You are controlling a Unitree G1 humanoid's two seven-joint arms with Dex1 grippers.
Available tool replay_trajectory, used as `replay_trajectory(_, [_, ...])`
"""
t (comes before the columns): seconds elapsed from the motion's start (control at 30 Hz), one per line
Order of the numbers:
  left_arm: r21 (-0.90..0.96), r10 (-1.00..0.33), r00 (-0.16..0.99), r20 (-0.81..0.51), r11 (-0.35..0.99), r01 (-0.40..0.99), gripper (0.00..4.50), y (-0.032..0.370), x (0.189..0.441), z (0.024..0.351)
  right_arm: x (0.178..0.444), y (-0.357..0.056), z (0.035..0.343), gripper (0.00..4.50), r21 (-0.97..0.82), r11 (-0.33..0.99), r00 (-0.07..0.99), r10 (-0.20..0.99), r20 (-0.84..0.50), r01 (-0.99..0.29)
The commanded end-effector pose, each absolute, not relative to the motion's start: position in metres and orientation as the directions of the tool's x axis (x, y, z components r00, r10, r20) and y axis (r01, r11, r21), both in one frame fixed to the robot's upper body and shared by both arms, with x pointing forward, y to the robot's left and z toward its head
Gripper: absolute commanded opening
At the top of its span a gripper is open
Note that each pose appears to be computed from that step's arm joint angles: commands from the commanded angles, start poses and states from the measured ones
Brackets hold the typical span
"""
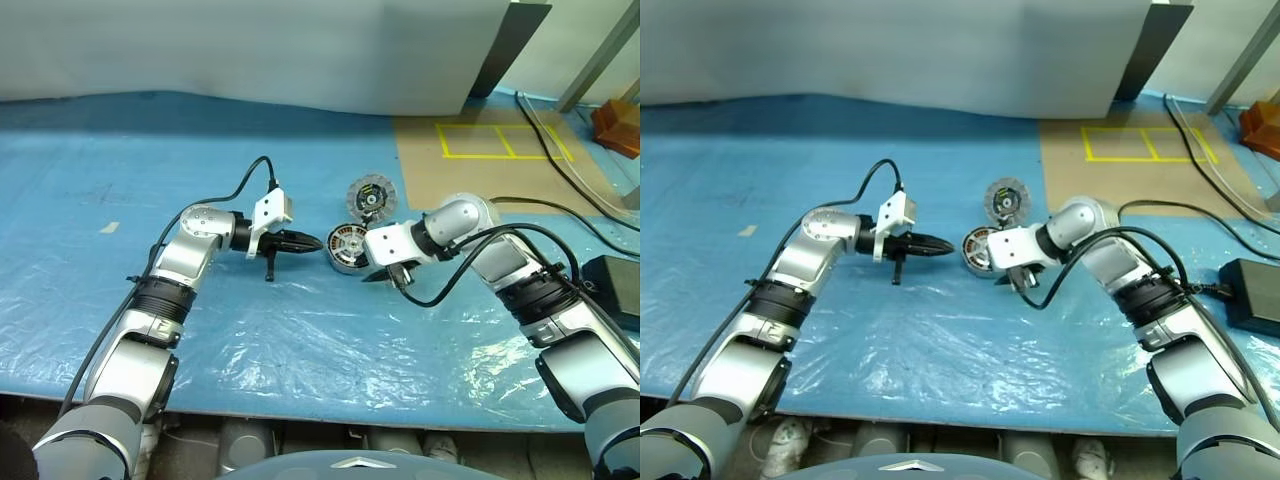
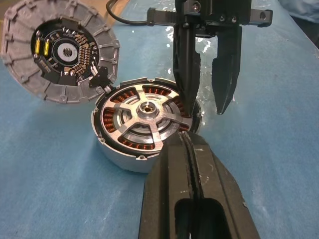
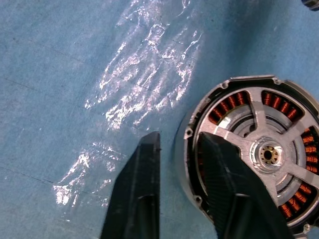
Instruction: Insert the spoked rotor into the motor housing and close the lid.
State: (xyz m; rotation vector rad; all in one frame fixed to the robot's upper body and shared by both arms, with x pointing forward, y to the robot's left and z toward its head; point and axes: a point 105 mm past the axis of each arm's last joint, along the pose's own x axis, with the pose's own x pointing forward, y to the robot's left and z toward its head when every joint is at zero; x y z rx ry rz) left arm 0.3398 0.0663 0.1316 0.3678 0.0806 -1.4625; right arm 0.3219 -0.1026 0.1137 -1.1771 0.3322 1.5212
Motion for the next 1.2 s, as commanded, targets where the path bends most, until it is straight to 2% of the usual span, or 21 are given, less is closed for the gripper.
replay_trajectory(0.03, [0.242,-0.961,0.107,-0.256,0.044,0.969,0.00,0.062,0.338,0.144,0.321,-0.105,0.108,0.01,-0.381,-0.383,0.124,0.550,-0.826,-0.841])
replay_trajectory(0.27, [0.243,-0.960,0.111,-0.257,0.047,0.969,0.00,0.062,0.339,0.144,0.318,-0.110,0.109,0.01,-0.377,-0.420,0.117,0.526,-0.842,-0.825])
replay_trajectory(0.53, [0.244,-0.963,0.119,-0.242,0.058,0.968,0.00,0.064,0.342,0.150,0.296,-0.093,0.126,0.01,-0.358,-0.520,0.017,0.550,-0.835,-0.775])
replay_trajectory(0.83, [0.243,-0.961,0.151,-0.231,0.093,0.966,0.00,0.070,0.348,0.153,0.276,-0.093,0.124,0.01,-0.282,-0.609,-0.097,0.512,-0.853,-0.741])
replay_trajectory(0.93, [0.245,-0.958,0.158,-0.239,0.098,0.964,0.00,0.072,0.348,0.151,0.278,-0.098,0.125,0.01,-0.292,-0.621,-0.074,0.495,-0.866,-0.727])
replay_trajectory(1.13, [0.247,-0.957,0.158,-0.241,0.097,0.964,0.00,0.074,0.347,0.152,0.298,-0.093,0.150,0.01,-0.404,-0.538,0.036,0.568,-0.822,-0.740])
replay_trajectory(1.2, [0.248,-0.958,0.157,-0.241,0.096,0.964,0.00,0.074,0.347,0.152,0.303,-0.098,0.145,0.38,-0.396,-0.521,0.049,0.558,-0.828,-0.756])
